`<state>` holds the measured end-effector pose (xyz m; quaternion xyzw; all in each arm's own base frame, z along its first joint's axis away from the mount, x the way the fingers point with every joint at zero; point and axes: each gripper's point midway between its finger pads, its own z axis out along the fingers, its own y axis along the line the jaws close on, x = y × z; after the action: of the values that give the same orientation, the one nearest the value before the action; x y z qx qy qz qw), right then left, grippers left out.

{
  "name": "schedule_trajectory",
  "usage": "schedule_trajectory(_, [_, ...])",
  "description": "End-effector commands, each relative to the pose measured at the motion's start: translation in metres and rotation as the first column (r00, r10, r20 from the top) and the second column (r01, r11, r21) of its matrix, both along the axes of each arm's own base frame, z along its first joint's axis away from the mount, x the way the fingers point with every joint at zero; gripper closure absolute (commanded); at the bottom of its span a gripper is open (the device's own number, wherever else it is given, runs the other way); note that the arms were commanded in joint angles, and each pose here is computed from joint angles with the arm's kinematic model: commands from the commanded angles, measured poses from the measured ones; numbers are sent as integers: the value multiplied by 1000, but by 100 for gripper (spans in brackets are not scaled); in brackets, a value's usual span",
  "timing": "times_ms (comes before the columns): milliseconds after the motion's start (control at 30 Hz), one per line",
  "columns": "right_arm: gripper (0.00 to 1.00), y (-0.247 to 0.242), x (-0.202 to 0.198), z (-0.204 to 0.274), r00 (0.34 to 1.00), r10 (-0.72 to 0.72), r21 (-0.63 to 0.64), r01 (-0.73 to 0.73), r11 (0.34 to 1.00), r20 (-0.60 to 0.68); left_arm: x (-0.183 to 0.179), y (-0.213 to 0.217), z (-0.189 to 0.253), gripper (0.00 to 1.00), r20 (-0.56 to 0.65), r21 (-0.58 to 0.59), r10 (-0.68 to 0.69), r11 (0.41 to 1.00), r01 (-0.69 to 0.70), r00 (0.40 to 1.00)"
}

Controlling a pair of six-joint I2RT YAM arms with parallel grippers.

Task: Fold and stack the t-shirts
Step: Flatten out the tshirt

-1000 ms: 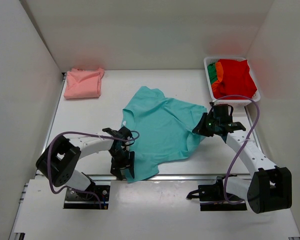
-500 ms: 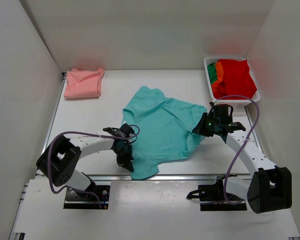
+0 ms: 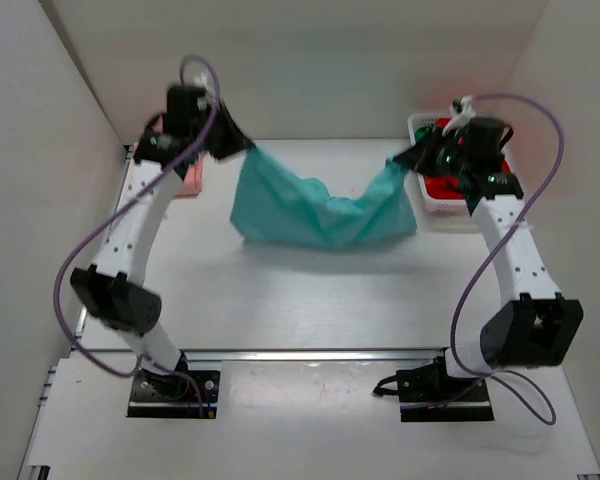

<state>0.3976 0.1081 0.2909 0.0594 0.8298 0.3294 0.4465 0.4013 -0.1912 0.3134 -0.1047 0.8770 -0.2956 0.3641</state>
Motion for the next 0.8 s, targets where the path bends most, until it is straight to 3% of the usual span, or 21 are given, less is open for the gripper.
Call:
schedule_trajectory(0, [100,23,26,125,909,155,46,-187,981,388,66,29,124,100,331,-36,101,995,-94,938])
schedule_trajectory(33, [100,23,29,154,881,150,50,-192,980,449,66,44,188,100,470,-90,153,988,-126,869])
schedule_trajectory(67, [100,13,31,184,843,135,30,-176,984,521,77,47,201,100,500,-131,179,983,-130,847])
schedule_trajectory(133, [100,5,40,204,813,116,17,-153,988,571,62,74,238,100,547,-243,242,962,-125,801])
schedule_trajectory(167, [100,3,41,206,814,112,29,-157,987,571,76,82,215,100,522,-243,243,961,-130,817])
schedule_trajectory(200, [100,-3,41,207,809,111,33,-158,987,577,52,87,237,100,571,-257,258,958,-129,779])
schedule_trajectory(267, [100,-15,40,191,838,70,87,-139,987,541,37,97,230,100,586,-226,282,957,-181,760])
schedule_trajectory(333, [100,-20,36,168,871,53,111,-122,986,488,30,97,210,100,545,-184,267,963,-197,795])
schedule_trajectory(400, [100,-20,30,125,923,42,166,-114,980,382,23,93,167,100,455,-122,246,969,-214,856])
schedule_trajectory(433, [100,-20,27,111,939,35,183,-103,978,342,8,93,167,100,465,-109,239,971,-213,852])
schedule_trajectory(500, [100,-21,12,54,985,-7,245,-37,969,174,-9,84,103,100,347,-78,231,973,-217,909])
schedule_trajectory(533, [100,-22,8,39,991,-28,258,-6,966,128,-26,87,100,100,343,-93,241,971,-222,908])
schedule_trajectory(600, [100,-26,-17,-17,995,-94,286,102,953,-40,-57,84,15,100,155,-41,238,971,-234,959])
schedule_trajectory(633, [100,-30,-25,-41,983,-132,287,164,944,-128,-73,89,7,100,140,-48,256,967,-251,957])
schedule_trajectory(667, [100,-33,-41,-71,960,-159,293,224,930,-232,-94,90,-35,100,54,-13,251,968,-251,966])
schedule_trajectory(700, [86,-35,-54,-92,942,-174,285,258,923,-288,-115,89,-82,100,-78,13,246,969,-246,966])
schedule_trajectory(733, [69,-37,-66,-115,912,-193,257,297,920,-363,-128,91,-97,100,-122,15,244,970,-244,962])
schedule_trajectory(767, [64,-41,-71,-119,905,-218,227,314,922,-366,-144,92,-121,100,-184,-3,224,974,-229,957])
